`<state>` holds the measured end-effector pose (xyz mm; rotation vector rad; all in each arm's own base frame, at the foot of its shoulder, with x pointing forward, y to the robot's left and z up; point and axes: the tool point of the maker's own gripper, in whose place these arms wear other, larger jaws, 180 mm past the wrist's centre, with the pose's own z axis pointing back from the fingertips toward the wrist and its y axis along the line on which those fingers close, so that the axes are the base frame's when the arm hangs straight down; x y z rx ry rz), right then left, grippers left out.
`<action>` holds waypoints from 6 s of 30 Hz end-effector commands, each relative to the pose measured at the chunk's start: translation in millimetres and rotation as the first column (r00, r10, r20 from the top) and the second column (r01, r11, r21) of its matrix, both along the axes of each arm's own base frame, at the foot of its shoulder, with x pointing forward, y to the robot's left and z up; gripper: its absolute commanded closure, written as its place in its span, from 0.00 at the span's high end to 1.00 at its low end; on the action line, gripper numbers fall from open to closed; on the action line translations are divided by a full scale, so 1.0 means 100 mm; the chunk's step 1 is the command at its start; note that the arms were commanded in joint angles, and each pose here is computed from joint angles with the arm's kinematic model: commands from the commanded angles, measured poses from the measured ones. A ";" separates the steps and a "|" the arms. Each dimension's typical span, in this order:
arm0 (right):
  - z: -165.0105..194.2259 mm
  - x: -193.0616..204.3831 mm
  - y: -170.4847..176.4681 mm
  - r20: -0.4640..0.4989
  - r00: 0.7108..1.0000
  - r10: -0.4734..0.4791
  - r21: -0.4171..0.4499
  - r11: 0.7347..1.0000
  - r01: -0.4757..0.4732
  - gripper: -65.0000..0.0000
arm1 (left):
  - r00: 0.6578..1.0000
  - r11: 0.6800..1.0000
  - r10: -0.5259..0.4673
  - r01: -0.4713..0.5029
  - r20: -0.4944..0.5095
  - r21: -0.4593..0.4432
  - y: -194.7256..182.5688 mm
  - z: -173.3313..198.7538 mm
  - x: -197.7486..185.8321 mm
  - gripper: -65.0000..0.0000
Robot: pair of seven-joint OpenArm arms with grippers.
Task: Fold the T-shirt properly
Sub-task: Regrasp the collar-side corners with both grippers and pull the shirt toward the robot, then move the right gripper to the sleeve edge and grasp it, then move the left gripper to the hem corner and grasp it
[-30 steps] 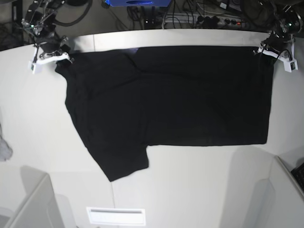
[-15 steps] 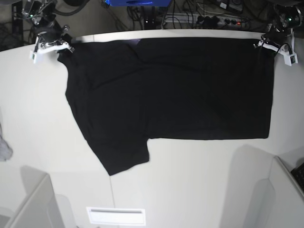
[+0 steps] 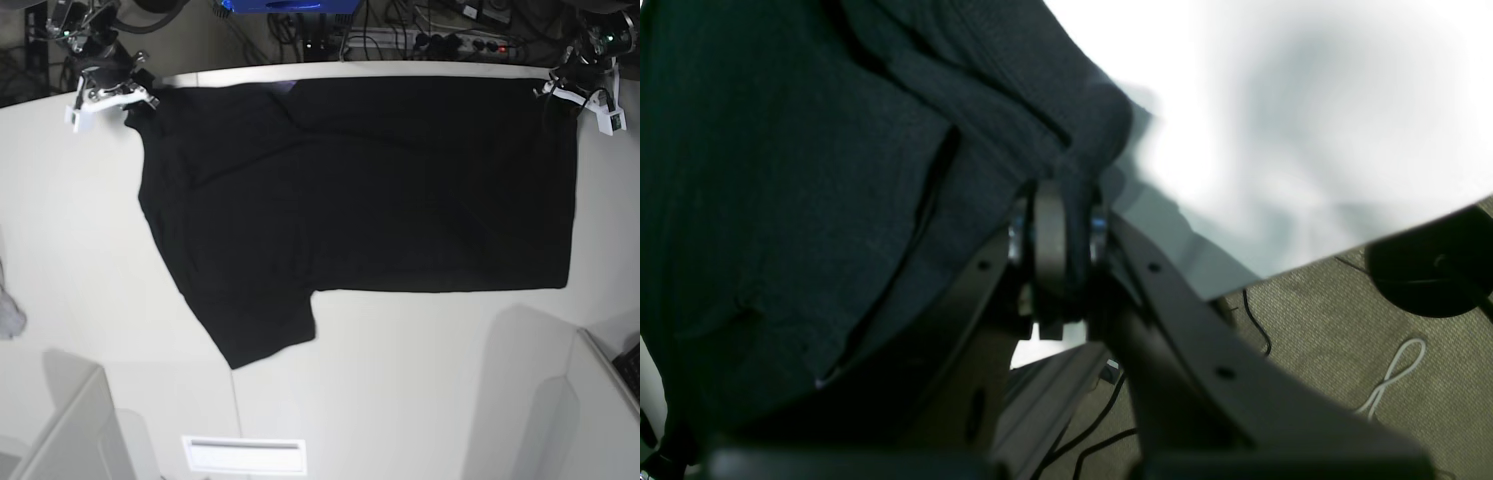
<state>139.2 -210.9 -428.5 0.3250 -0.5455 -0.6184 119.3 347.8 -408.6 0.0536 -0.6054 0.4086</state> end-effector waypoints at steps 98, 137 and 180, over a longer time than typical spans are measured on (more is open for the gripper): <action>-0.18 3.21 0.59 0.065 0.903 0.424 -0.249 0.883 -0.397 0.34 | 0.963 0.969 0.006 -0.072 0.270 0.236 0.53 1.07 0.51 0.00; -0.17 3.21 0.57 0.064 0.905 0.420 -0.244 0.886 -0.394 0.00 | 0.979 0.987 -0.125 0.106 0.163 0.121 0.68 0.44 2.74 0.86; 0.22 3.39 0.65 0.191 0.867 0.460 -0.306 0.867 -0.393 0.00 | 0.974 0.981 -0.192 0.186 0.120 0.059 0.25 0.06 2.89 0.00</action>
